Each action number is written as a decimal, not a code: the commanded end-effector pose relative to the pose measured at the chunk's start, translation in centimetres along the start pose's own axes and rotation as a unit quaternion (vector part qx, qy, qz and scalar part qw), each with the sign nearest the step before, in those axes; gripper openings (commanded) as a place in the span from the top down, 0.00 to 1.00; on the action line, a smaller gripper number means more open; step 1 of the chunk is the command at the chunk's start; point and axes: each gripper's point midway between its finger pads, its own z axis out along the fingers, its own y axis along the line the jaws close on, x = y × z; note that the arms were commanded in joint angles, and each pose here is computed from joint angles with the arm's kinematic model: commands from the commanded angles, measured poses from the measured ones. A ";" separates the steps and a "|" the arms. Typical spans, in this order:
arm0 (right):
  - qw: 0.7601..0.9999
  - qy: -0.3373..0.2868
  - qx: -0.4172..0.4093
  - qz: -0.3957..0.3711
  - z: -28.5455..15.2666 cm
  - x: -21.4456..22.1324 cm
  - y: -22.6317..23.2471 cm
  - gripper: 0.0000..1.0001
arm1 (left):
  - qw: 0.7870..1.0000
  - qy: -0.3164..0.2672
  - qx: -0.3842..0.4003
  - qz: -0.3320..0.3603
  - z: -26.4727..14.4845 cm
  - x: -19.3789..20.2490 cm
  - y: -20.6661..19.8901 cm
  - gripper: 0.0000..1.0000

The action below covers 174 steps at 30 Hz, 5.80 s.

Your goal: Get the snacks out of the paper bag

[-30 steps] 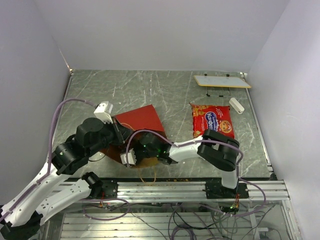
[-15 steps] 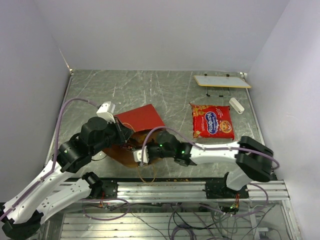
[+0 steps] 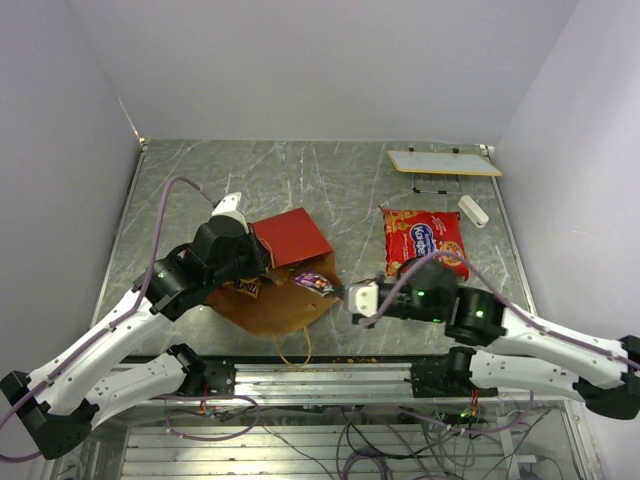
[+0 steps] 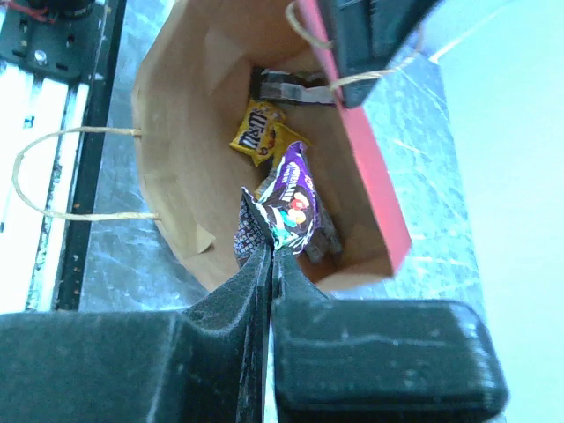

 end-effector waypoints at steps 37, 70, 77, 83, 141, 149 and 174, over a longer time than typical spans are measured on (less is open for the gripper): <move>0.902 0.210 0.249 0.283 -0.5 24.9 -11.0 1.00 | 0.998 -0.019 0.054 0.030 -0.5 -3.4 -3.7 0.93; 0.942 0.058 0.207 0.257 -4.4 15.2 -6.8 0.60 | 0.999 -0.020 0.030 -0.004 0.4 -3.1 -3.0 0.93; 0.954 -0.066 0.162 0.243 -3.0 9.0 -7.5 0.63 | 0.999 -0.025 0.029 -0.026 0.1 -3.1 -2.8 0.93; 0.973 -0.112 0.097 0.180 -0.6 4.3 -5.7 0.61 | 0.999 -0.019 0.026 -0.025 0.2 -3.0 -2.9 0.93; 0.981 0.162 0.057 -0.086 23.7 14.9 -0.8 0.53 | 0.986 -0.025 0.068 0.148 -2.7 -6.0 -5.0 0.93; 0.977 0.186 0.085 -0.063 24.7 17.4 -1.7 0.54 | 0.983 -0.016 0.070 0.166 -3.5 -5.9 -4.9 0.93; 0.978 0.180 0.094 -0.048 24.3 16.6 -3.0 1.00 | 0.984 -0.025 0.033 0.172 -4.0 -6.6 -3.6 0.93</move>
